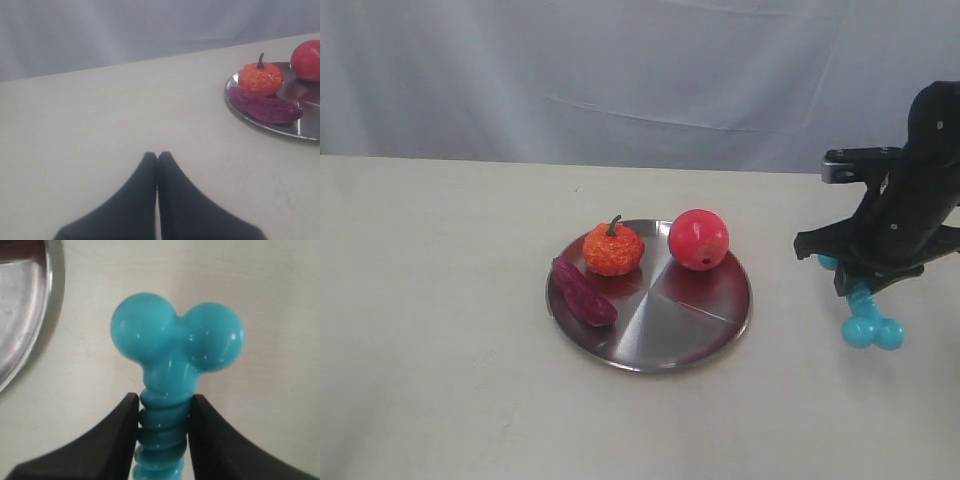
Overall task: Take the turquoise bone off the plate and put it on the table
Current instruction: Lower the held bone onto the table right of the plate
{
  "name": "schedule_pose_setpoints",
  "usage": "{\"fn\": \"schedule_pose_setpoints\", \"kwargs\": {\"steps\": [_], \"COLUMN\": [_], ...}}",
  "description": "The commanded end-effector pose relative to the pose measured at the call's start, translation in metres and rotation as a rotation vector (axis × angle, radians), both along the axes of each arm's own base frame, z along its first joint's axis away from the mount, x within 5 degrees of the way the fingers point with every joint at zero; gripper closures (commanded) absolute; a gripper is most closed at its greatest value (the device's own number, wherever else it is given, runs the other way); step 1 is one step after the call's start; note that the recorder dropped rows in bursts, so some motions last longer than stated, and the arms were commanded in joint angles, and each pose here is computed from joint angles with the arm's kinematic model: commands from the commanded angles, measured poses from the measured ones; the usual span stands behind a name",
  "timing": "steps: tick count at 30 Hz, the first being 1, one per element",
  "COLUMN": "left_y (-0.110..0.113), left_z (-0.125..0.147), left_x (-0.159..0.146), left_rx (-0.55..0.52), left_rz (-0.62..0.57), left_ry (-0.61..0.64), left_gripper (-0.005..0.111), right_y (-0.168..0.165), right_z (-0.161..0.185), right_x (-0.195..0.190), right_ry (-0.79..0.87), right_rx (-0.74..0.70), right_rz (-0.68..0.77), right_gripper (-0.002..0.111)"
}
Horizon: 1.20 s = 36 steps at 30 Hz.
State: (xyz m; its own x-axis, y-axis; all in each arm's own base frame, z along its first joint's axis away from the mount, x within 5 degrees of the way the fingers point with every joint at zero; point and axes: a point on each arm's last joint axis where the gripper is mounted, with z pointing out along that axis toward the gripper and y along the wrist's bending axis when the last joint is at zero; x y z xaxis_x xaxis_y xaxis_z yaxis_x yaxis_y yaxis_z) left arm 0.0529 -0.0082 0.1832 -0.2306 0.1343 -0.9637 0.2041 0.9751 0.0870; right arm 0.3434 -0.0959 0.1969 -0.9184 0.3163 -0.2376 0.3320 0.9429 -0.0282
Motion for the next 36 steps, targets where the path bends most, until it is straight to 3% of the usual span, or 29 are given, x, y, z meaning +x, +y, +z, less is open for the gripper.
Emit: {"fn": "schedule_pose_setpoints", "kwargs": {"steps": [1,17,28,36], "left_y": [0.000,0.000,0.000,0.000], "left_z": [-0.001,-0.001,-0.001,-0.001], "left_x": [0.000,0.000,0.000,0.000], "left_rx": [0.001,0.001,0.001,0.001], "left_rz": [-0.002,-0.002,-0.002,-0.002], "left_ry": [0.001,0.001,0.001,0.001], "left_gripper": [0.107,0.107,0.107,0.107], "right_y": [-0.004,-0.005,-0.007,0.010], "right_z": [-0.014,-0.050,-0.050,-0.049], "right_x": [0.006,0.024,0.033,0.038], "right_ry": [-0.008,-0.022,-0.027,-0.043], "right_rx": [0.009,0.030,0.023,0.019], "right_rz": [-0.008,-0.016,0.005,0.057], "right_gripper": [0.109,0.109,0.109,0.109]}}
